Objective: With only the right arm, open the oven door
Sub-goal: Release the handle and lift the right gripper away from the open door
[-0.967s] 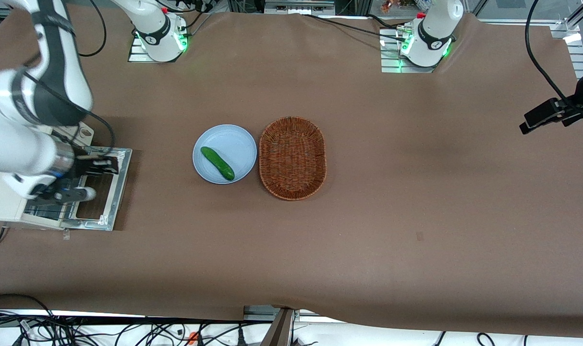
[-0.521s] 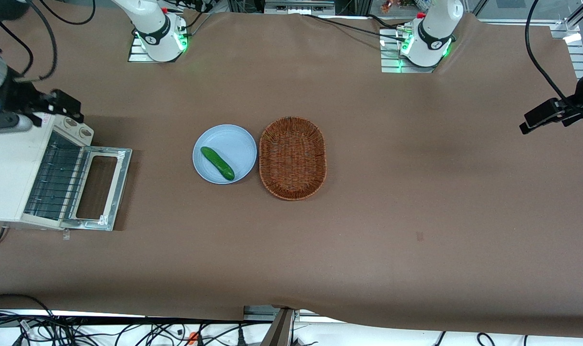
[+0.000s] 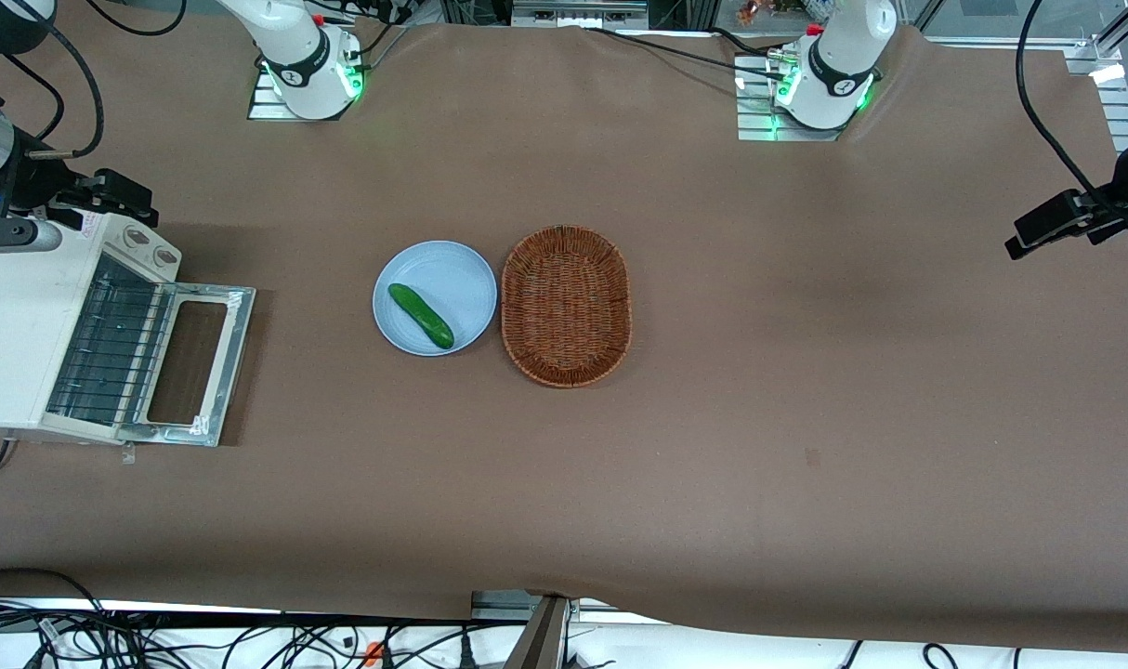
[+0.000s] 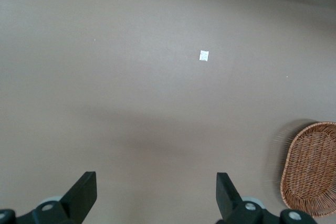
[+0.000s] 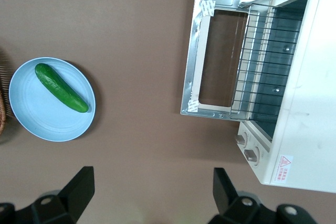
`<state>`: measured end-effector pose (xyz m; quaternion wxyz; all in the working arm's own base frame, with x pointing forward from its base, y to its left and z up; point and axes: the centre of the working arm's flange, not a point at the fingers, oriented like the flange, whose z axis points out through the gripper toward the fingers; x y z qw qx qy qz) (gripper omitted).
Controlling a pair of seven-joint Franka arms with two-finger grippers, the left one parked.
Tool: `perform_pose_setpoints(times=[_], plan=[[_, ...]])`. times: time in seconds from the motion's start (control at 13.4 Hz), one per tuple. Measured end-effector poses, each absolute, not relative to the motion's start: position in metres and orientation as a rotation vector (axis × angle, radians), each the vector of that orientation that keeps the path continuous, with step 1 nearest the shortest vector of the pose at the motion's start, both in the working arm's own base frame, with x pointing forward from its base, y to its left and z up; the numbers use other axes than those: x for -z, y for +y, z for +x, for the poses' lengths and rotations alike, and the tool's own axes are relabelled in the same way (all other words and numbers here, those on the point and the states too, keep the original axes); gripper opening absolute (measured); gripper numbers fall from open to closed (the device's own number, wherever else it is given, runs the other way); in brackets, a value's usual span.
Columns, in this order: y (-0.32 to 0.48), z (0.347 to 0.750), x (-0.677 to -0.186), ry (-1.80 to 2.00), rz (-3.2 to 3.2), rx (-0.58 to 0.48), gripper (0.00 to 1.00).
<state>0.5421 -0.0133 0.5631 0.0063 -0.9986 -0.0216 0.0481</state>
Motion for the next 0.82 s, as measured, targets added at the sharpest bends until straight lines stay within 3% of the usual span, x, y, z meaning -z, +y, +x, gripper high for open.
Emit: perform_pose_setpoints(times=[0.82], plan=[[-0.0224, 0.5432, -0.5612, -0.042, -3.124, -0.151, 1.0]])
